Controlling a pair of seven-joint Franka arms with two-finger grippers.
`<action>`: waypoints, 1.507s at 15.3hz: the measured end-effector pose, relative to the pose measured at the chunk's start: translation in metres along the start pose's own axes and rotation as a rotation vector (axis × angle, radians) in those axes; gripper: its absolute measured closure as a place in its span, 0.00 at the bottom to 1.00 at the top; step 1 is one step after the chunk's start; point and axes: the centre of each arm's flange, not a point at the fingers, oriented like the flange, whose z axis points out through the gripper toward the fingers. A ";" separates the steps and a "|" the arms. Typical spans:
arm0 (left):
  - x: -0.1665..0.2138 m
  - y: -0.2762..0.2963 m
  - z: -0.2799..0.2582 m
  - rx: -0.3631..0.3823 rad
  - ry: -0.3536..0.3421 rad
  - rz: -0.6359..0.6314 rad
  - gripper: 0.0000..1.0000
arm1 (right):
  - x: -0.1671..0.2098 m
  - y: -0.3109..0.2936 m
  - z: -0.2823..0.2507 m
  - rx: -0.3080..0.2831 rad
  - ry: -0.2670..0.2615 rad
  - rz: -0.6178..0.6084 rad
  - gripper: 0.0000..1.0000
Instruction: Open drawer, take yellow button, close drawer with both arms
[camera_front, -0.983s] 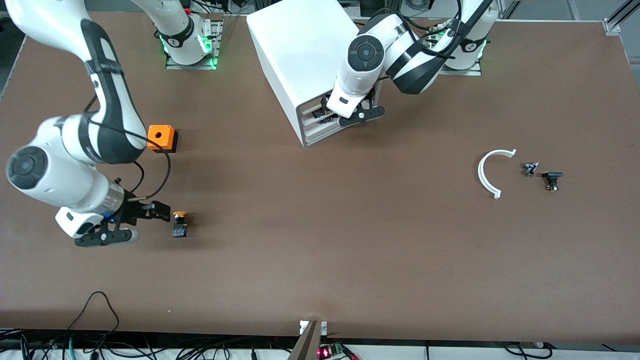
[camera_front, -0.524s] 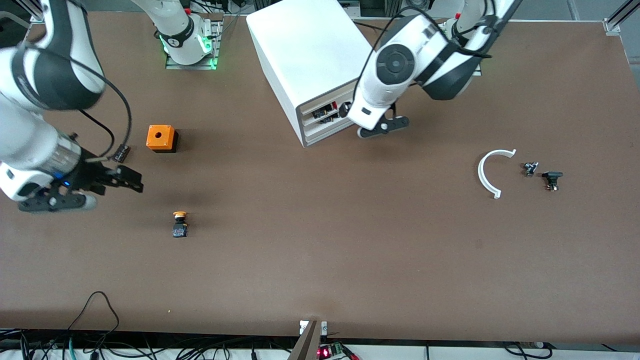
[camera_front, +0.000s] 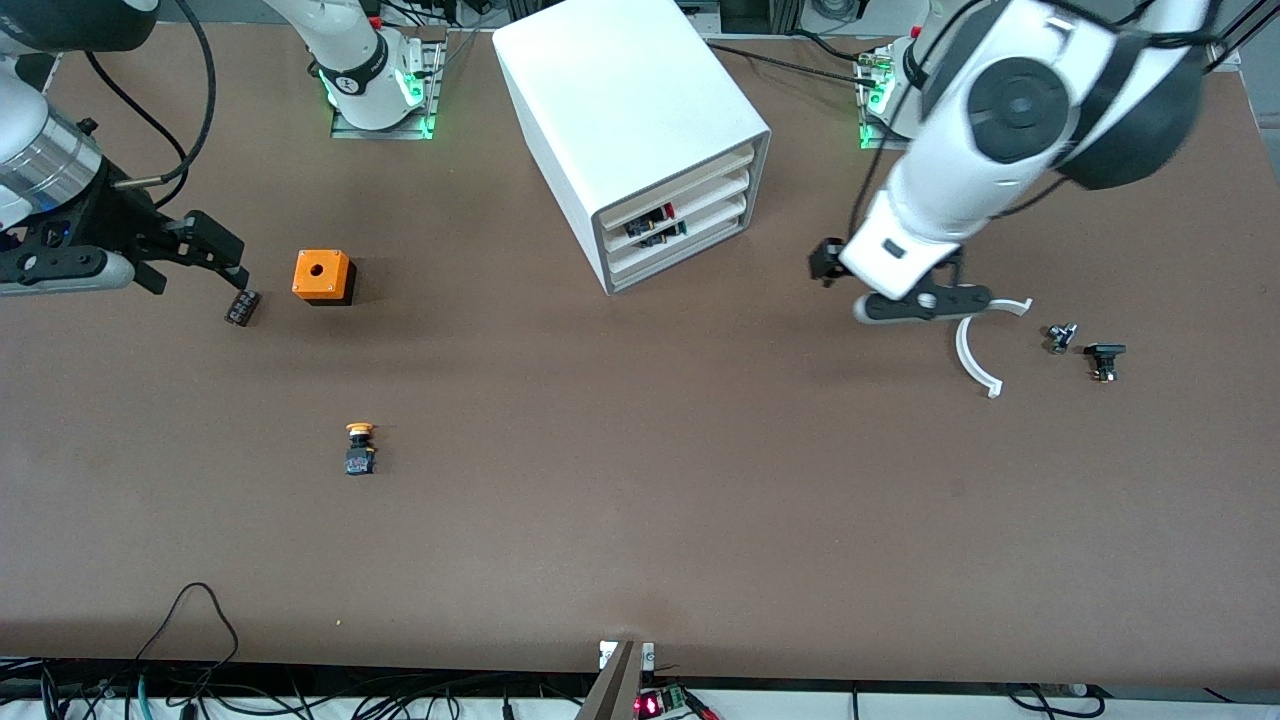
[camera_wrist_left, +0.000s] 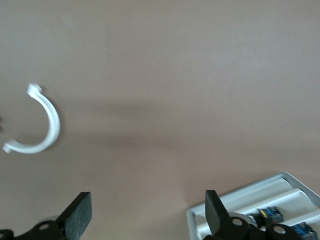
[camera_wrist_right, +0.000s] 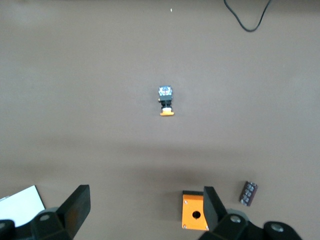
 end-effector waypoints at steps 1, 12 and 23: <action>0.007 -0.020 -0.010 0.003 0.020 0.019 0.00 | -0.004 0.000 0.002 -0.001 -0.006 0.004 0.00; 0.004 -0.185 -0.066 0.074 0.132 0.215 0.00 | -0.015 0.006 -0.001 -0.048 -0.064 0.023 0.00; -0.004 -0.175 -0.065 0.068 0.104 0.233 0.00 | -0.011 0.003 -0.009 -0.048 -0.064 0.019 0.00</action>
